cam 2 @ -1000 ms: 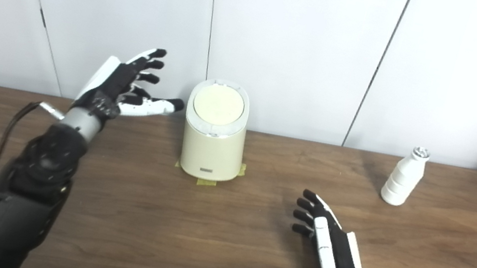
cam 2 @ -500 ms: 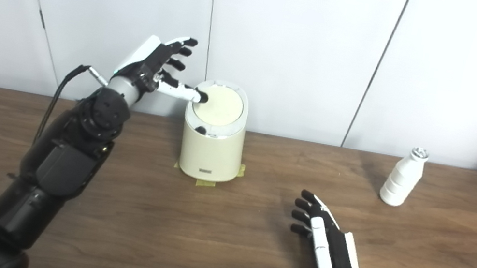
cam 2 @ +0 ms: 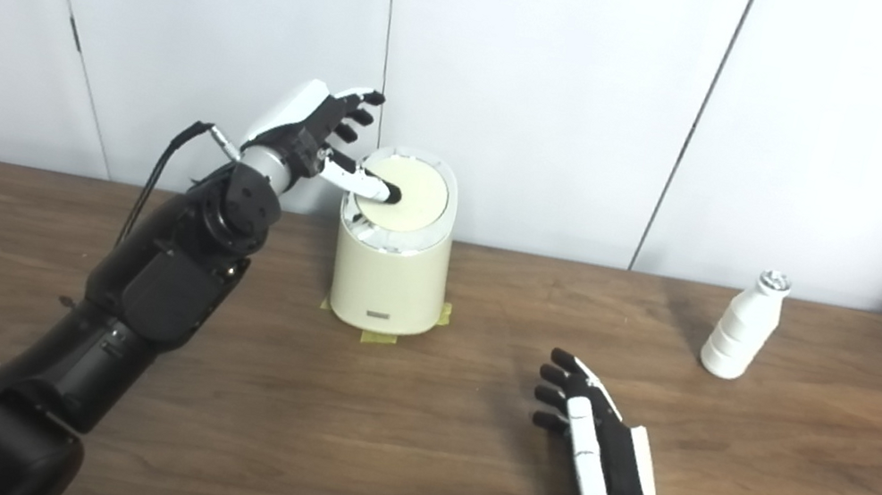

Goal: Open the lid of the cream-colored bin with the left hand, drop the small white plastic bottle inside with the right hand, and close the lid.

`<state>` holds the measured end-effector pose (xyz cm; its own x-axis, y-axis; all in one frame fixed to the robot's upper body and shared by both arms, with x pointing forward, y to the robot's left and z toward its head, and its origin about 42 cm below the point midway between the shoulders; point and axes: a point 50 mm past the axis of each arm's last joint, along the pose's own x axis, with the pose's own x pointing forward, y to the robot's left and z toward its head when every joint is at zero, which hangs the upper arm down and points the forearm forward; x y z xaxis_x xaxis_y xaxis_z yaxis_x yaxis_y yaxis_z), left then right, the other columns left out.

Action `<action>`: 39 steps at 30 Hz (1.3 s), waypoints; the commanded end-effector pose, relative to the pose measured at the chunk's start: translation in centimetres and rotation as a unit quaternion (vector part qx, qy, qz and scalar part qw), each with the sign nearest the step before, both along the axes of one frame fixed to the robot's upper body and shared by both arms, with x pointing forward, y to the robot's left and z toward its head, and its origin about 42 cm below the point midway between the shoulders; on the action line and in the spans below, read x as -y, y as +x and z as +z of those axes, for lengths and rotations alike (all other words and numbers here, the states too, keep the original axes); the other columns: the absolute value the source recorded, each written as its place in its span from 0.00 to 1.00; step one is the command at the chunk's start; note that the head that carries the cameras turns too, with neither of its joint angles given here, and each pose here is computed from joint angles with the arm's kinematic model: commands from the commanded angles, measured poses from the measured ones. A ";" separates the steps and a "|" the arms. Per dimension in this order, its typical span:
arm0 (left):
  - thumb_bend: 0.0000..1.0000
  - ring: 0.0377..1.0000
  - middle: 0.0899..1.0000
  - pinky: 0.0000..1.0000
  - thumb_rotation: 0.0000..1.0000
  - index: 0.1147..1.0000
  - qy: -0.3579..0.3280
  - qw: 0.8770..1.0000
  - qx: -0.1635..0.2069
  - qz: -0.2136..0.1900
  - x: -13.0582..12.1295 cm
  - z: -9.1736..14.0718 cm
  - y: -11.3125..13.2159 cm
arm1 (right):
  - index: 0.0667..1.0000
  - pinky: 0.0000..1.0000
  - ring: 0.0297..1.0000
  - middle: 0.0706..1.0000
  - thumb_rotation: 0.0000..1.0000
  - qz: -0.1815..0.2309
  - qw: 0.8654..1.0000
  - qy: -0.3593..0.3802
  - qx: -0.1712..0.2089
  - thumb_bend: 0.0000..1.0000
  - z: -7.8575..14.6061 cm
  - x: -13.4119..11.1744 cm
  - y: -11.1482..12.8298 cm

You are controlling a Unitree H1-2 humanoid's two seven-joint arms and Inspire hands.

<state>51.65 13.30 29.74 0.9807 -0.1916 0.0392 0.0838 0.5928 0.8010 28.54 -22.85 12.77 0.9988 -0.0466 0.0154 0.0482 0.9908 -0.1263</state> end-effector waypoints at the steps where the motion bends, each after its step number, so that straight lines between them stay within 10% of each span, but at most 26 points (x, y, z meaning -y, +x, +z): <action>1: 0.85 0.82 0.87 0.67 0.16 0.93 0.022 0.997 0.071 -0.013 0.9 4.0 0.6 | 0.80 0.69 0.76 0.79 0.97 0.007 0.999 0.002 0.048 0.45 2.1 -0.7 0.7; 29: 1.00 0.83 0.89 0.72 0.05 0.94 0.283 0.947 0.143 -0.061 1.2 0.5 0.0 | 0.81 0.70 0.76 0.78 0.98 0.007 0.998 0.008 0.055 0.44 2.9 -1.1 0.6; 39: 0.95 0.84 0.89 0.71 0.08 0.94 0.210 0.965 0.139 -0.068 0.6 1.7 -0.6 | 0.81 0.68 0.75 0.77 0.97 0.005 0.998 0.008 0.060 0.45 3.0 -1.1 0.8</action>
